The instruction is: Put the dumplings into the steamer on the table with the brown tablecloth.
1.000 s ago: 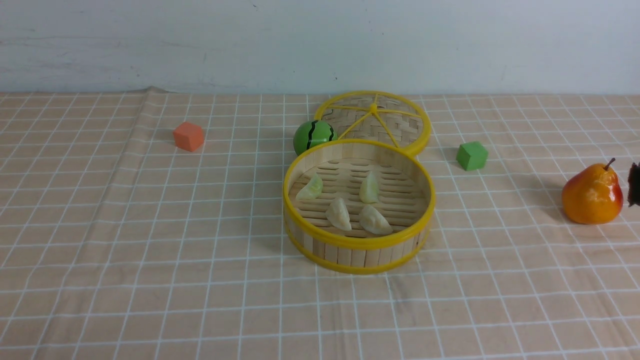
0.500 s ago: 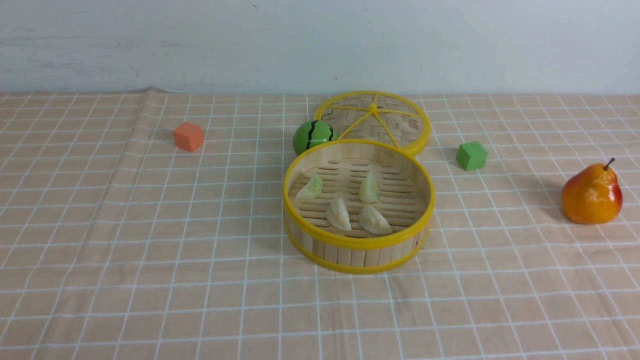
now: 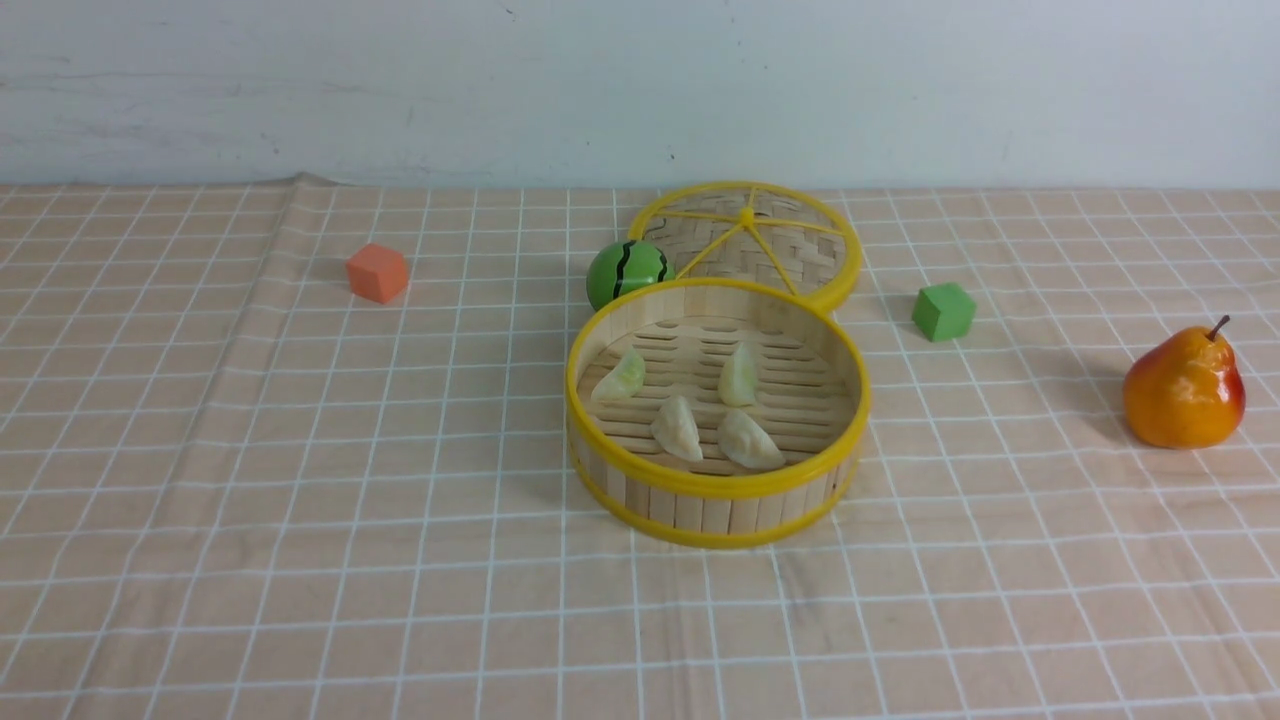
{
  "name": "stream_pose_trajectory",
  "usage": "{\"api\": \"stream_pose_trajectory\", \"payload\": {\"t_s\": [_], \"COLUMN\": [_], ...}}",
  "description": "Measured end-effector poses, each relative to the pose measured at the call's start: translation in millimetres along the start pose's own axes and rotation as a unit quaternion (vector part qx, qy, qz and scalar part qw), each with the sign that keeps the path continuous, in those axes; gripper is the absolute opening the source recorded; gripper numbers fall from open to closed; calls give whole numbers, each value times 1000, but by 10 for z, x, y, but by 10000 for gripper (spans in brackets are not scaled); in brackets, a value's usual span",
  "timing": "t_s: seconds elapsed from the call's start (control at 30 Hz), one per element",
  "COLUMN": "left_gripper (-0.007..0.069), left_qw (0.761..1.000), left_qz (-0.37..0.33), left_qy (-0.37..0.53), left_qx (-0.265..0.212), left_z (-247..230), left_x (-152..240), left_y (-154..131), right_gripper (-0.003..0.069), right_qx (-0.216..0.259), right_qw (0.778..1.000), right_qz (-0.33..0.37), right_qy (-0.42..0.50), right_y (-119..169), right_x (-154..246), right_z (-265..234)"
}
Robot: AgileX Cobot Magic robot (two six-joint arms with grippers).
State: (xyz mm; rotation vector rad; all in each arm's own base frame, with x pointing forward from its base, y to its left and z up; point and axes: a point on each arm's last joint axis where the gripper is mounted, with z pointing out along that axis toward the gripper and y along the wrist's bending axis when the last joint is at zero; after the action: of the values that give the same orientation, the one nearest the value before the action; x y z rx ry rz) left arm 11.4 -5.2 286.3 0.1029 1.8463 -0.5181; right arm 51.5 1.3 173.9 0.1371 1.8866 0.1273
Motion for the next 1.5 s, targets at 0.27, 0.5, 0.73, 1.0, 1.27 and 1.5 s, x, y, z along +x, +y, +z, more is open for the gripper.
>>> {"api": "stream_pose_trajectory", "payload": {"t_s": [0.27, 0.5, 0.73, 1.0, 1.27, 1.5], "left_gripper": [39, 46, 47, 47, 48, -13], "left_qw": [1000, 1000, 1000, 1000, 1000, 979], "left_qz": [0, 0, 0, 0, -2, -10], "left_qy": [0, 0, 0, 0, -28, -192], "left_qx": [0, 0, 0, 0, -2, -61], "left_z": [0, 0, 0, 0, 82, 320], "left_x": [1, 1, 1, 1, 25, 127], "left_y": [0, 0, 0, 0, 13, 141], "right_gripper": [-6, 1, 8, 19, 29, 31], "right_qx": [0, 0, 0, 0, 0, 0], "right_qw": [1000, 1000, 1000, 1000, 1000, 1000], "right_qz": [2, 2, 2, 2, 2, 2], "right_qy": [0, 0, -1, -1, -1, -1], "right_y": [0, 0, 1, 0, 0, 0], "right_x": [-1, -1, -2, -1, -1, -1], "right_z": [0, 0, 0, 0, 0, 0]}}
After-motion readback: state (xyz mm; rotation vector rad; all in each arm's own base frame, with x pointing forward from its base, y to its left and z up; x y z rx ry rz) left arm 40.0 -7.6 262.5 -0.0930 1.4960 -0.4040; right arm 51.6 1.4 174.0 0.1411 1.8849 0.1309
